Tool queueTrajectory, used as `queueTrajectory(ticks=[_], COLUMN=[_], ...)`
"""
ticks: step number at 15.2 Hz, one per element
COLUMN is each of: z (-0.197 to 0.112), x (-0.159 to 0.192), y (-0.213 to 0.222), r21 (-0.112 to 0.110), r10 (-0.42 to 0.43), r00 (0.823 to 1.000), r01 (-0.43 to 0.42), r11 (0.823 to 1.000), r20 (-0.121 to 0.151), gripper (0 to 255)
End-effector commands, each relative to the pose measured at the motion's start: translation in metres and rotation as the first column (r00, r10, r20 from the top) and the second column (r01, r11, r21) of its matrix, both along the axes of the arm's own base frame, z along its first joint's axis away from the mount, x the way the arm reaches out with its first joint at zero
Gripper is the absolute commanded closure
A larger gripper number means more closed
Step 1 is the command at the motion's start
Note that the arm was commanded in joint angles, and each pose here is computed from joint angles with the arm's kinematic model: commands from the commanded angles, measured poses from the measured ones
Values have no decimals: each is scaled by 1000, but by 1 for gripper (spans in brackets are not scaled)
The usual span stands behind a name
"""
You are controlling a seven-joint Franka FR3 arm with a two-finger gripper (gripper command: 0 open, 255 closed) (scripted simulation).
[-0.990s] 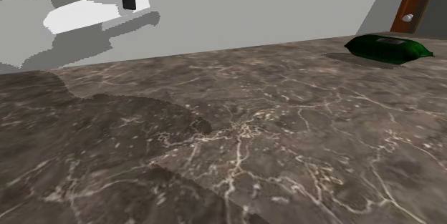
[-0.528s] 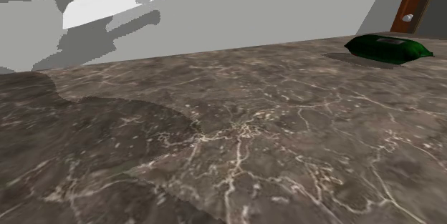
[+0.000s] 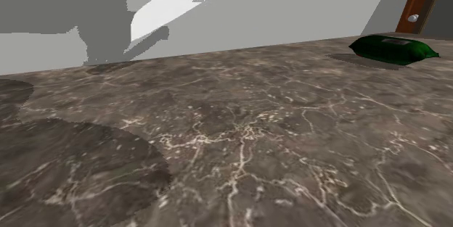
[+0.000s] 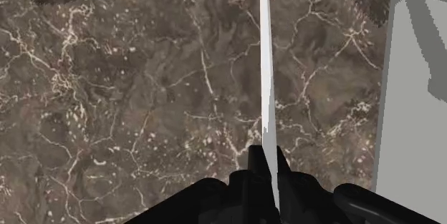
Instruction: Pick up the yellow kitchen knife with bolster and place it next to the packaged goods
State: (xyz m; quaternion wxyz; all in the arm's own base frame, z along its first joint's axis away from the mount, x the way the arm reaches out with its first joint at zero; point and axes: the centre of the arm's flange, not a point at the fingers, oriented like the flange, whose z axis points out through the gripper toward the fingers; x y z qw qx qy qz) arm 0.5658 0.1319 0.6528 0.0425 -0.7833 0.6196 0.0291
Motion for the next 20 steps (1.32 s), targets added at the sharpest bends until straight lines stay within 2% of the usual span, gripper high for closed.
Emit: queueTrajectory(ticks=[1,20], z=[-3,-3], x=[-10,-111], y=[-26,-256], r21=[1,1], r10=[0,0], r00=[1000,1000], r01=[0,0], r11=[1000,1000], r20=[0,0], gripper=[255,255])
